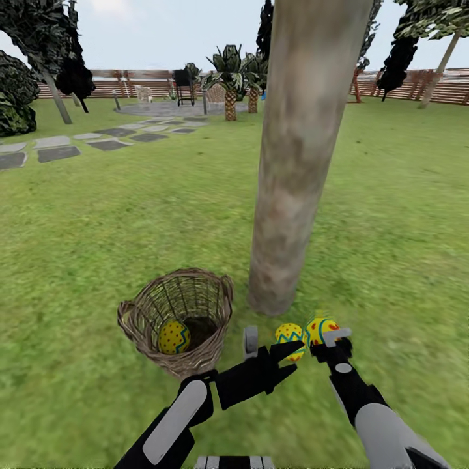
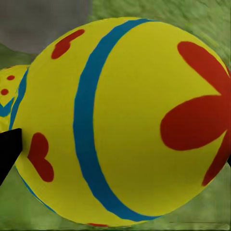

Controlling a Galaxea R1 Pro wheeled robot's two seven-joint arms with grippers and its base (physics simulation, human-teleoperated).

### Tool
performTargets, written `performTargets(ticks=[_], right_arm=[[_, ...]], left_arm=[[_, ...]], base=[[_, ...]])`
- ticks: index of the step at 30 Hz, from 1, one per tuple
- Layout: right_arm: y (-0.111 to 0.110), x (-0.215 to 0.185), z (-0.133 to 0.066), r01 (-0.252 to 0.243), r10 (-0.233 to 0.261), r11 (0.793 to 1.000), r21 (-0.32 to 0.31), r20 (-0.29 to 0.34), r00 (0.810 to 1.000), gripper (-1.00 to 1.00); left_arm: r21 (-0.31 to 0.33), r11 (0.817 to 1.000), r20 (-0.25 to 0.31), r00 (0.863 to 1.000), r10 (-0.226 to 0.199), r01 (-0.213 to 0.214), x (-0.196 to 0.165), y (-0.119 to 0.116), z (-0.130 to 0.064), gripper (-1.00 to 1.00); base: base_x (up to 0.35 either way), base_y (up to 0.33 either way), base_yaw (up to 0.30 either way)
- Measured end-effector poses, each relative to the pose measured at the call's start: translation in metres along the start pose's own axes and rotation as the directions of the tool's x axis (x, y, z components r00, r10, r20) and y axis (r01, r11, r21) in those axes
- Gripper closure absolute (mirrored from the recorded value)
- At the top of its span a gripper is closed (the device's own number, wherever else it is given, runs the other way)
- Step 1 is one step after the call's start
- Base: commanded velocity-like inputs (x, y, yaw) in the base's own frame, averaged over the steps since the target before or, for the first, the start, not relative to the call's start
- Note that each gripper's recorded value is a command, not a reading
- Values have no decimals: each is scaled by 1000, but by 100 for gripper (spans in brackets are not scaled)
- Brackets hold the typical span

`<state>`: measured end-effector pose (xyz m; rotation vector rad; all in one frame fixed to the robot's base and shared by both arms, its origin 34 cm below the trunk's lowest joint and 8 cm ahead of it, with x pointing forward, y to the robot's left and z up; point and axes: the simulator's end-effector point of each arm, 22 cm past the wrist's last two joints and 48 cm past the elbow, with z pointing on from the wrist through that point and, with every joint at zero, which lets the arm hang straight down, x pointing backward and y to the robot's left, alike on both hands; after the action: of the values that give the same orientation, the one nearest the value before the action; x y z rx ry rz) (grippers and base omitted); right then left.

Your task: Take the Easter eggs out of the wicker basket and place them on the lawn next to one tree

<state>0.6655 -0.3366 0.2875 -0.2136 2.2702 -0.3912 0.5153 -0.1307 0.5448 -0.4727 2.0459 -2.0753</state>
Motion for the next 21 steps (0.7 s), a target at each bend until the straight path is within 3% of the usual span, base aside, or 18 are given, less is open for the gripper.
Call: performTargets(ticks=[4,8,13,21], right_arm=[[7,21,3,9,-9,1000,-4,-40,999,100],[-11,23,12,6,-5,1000,19,-48,999,100],[-9,32,16,13,-12,1000,17,-60,998,100],[-10,22,19,11,-11,1000,22,-9,1000,100]], left_arm=[[-6,1000,0,1000,-15,15,-1,8,0,-100],[-20,999,1,999,-36,36,-2,19,0,-100],[-40,997,1,998,-65,65,-1,36,0,-100],[-39,997,5,997,-73,73,-3,39,-1,-100]], base=[[0,0,0],[0,0,0],[0,0,0],[27,-21,0]])
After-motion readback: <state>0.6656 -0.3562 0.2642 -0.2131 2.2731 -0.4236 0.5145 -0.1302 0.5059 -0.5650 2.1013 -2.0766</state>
